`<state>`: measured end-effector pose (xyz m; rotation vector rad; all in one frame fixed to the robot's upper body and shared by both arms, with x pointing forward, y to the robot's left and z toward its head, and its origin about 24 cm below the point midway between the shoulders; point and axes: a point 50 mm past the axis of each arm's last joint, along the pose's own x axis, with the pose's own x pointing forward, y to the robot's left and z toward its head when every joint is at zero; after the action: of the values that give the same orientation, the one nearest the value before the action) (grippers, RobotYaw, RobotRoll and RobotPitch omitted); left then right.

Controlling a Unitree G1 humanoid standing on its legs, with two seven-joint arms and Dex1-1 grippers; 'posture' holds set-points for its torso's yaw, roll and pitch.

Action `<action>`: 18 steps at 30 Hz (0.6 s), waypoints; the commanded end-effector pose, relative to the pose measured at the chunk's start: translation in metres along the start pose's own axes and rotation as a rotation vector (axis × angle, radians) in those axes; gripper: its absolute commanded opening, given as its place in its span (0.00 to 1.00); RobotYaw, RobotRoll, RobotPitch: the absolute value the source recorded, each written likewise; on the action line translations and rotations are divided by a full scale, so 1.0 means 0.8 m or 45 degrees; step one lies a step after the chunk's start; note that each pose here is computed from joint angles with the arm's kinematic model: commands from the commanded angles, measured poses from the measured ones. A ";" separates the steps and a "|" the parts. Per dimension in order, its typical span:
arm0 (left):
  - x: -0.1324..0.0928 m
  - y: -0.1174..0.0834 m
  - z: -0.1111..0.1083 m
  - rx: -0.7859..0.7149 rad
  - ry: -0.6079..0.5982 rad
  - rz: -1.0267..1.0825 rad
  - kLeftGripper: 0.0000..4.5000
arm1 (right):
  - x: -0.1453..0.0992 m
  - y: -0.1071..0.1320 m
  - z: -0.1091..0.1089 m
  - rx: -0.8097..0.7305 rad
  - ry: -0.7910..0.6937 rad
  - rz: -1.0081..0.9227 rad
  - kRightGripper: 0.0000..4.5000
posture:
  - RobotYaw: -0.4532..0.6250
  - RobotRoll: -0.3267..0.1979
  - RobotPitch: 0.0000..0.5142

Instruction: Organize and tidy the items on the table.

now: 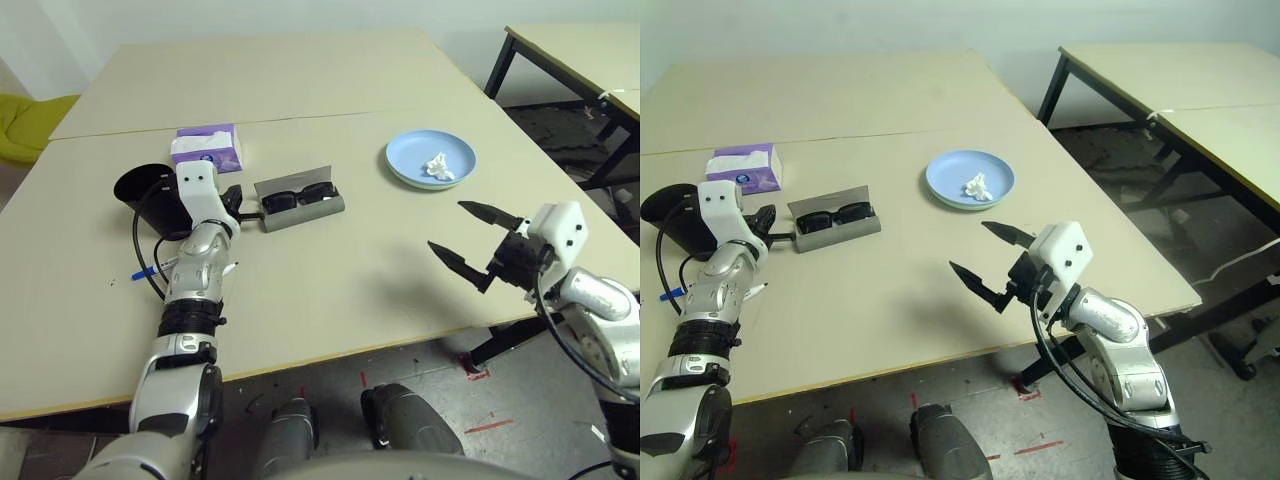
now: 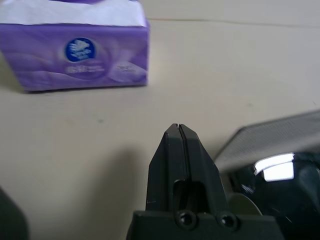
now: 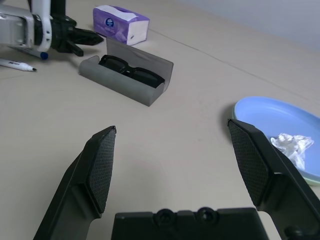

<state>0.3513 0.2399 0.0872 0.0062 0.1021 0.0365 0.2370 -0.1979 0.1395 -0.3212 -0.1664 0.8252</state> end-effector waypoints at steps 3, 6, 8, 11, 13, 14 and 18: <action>0.001 -0.007 -0.006 0.006 0.020 -0.044 0.00 | -0.008 0.005 0.000 0.032 0.024 0.074 1.00 | 0.18 0.62 0.17; 0.001 -0.009 -0.006 0.010 0.016 -0.063 0.00 | -0.010 0.009 -0.003 0.033 0.041 0.129 1.00 | 0.18 0.62 0.17; 0.000 -0.011 -0.005 0.016 0.014 -0.077 0.00 | -0.010 0.010 -0.005 0.041 0.045 0.140 1.00 | 0.18 0.62 0.17; -0.001 -0.013 -0.006 0.025 0.013 -0.101 0.00 | -0.010 0.010 -0.006 0.047 0.050 0.144 1.00 | 0.18 0.62 0.17; -0.003 -0.015 -0.006 0.030 0.014 -0.119 0.00 | -0.010 0.010 -0.008 0.046 0.054 0.144 1.00 | 0.19 0.62 0.17; -0.004 -0.016 -0.006 0.041 0.018 -0.137 0.00 | -0.009 0.010 -0.008 0.044 0.053 0.143 1.00 | 0.19 0.62 0.17; -0.009 -0.020 -0.008 0.066 0.033 -0.183 0.00 | -0.006 0.007 -0.006 0.031 0.042 0.133 1.00 | 0.19 0.62 0.17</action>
<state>0.3475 0.2275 0.0862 0.0349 0.1013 -0.0774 0.2296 -0.1996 0.1331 -0.3166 -0.1061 0.9211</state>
